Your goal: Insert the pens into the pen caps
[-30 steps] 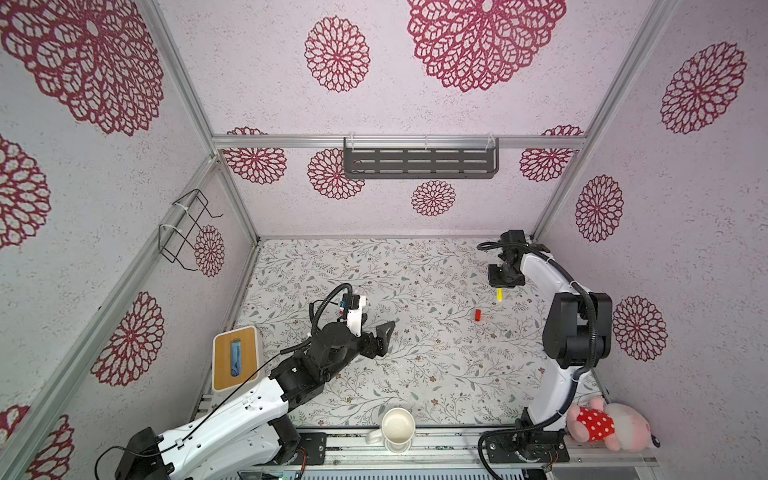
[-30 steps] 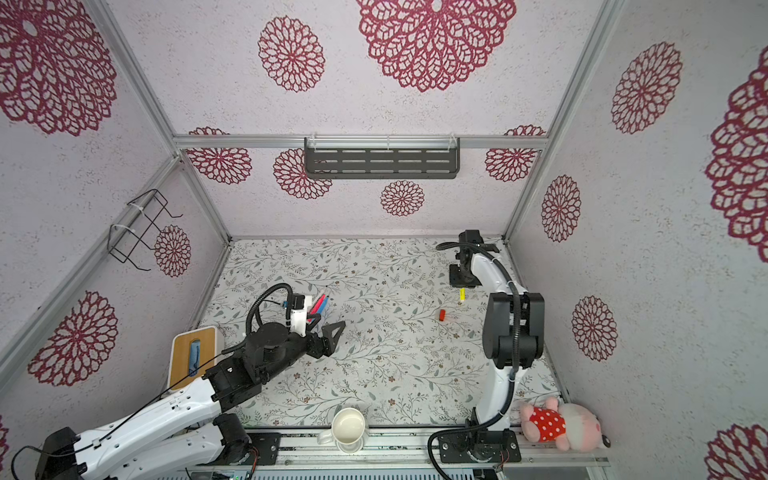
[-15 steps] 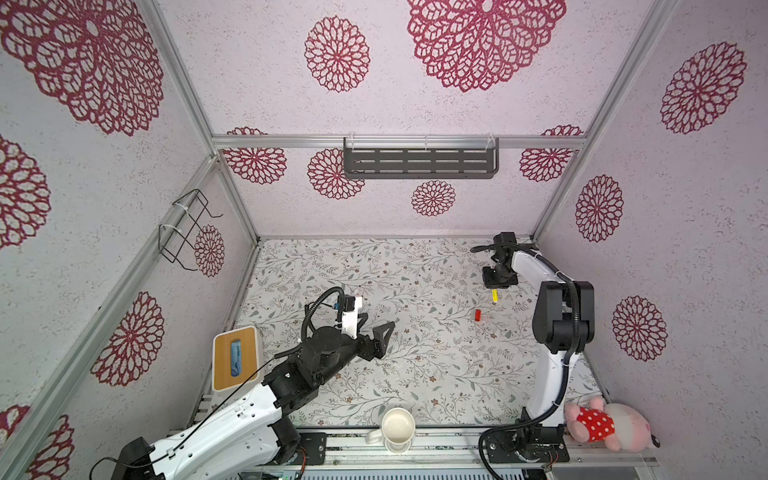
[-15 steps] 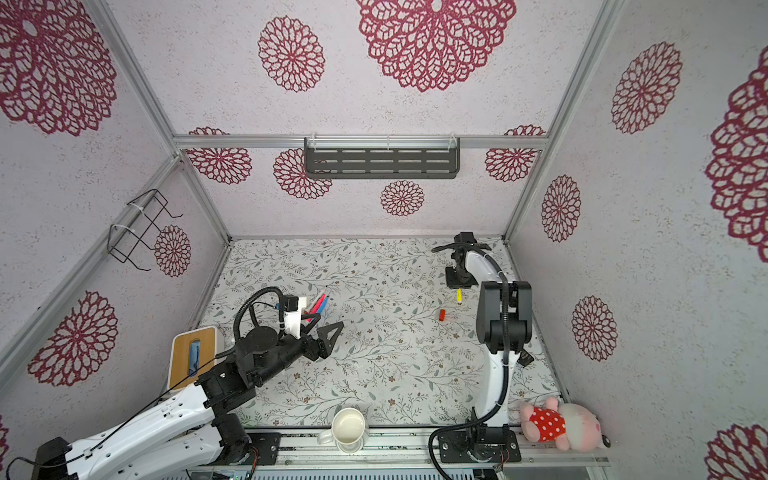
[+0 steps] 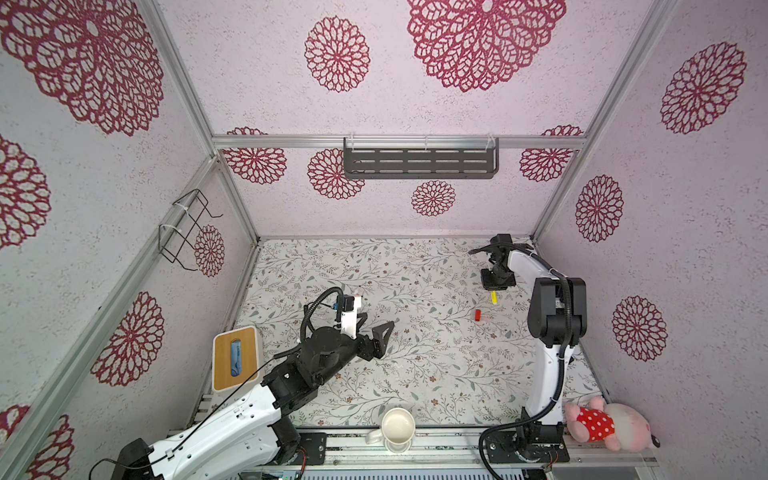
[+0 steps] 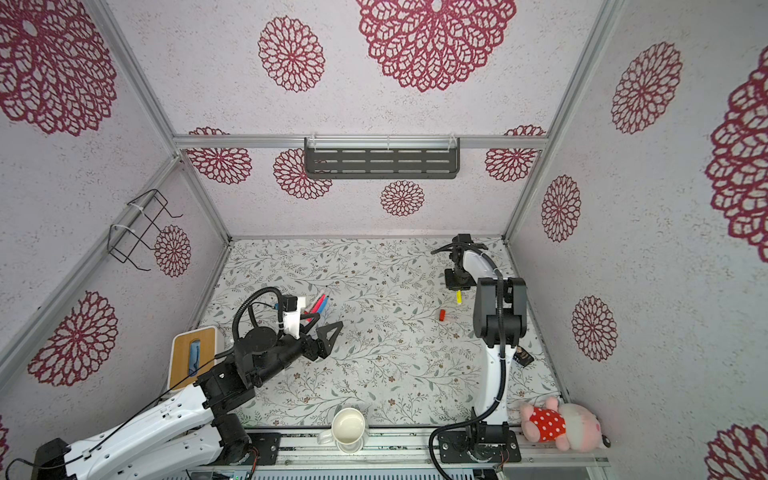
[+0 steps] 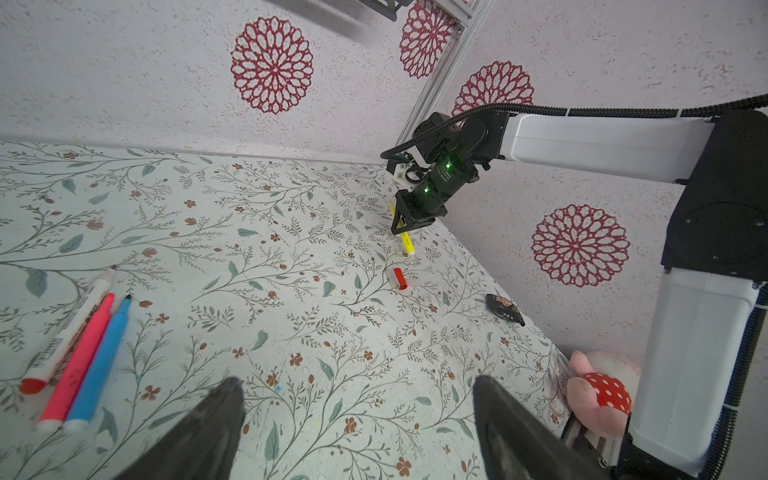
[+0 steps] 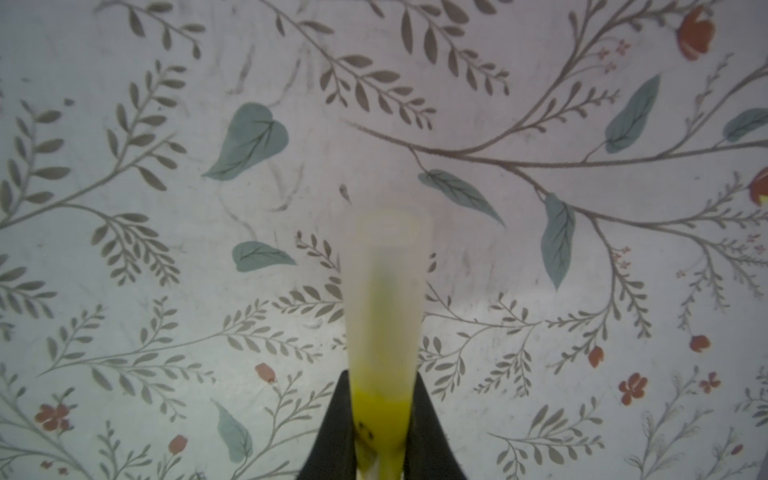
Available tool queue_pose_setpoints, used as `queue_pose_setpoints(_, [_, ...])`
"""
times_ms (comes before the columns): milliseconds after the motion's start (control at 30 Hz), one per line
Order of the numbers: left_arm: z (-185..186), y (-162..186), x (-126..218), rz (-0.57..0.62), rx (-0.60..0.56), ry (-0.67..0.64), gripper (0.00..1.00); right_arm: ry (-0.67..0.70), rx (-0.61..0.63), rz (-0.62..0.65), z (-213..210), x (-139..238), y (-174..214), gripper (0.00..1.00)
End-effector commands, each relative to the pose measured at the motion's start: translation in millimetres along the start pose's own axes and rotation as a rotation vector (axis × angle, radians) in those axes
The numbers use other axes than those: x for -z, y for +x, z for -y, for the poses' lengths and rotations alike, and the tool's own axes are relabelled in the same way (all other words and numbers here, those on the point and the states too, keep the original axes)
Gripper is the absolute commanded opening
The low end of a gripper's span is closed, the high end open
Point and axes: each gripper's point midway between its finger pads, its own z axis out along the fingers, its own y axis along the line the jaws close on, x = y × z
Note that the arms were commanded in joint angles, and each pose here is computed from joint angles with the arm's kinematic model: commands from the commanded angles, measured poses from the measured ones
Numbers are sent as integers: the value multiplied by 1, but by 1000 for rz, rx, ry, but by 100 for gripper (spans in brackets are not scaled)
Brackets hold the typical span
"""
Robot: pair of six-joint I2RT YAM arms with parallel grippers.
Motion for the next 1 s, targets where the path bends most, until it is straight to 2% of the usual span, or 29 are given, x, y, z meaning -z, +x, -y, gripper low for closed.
queue_pose_setpoints(0, [-5,0,3,12,6,-16,89,29,0,2,4,5,-6,16])
queue_pose_setpoints(367, [-7,-2,4,22,1,-32,89,61,-22,-3,10,8,-7,36])
queue_pose_setpoints(600, [-10,-3,3,19,-4,-56,89,42,-38,48,6,34,-15,38])
queue_pose_setpoints(700, [-19,-3,0,9,-13,-113,90,27,-44,90,3,55,-21,38])
queue_pose_setpoints(833, [-34,4,-8,-67,-37,-225,89,4,-45,149,-8,82,-22,38])
queue_pose_setpoints(967, [-41,10,-19,-124,-34,-276,90,-45,-55,217,-24,105,-18,38])
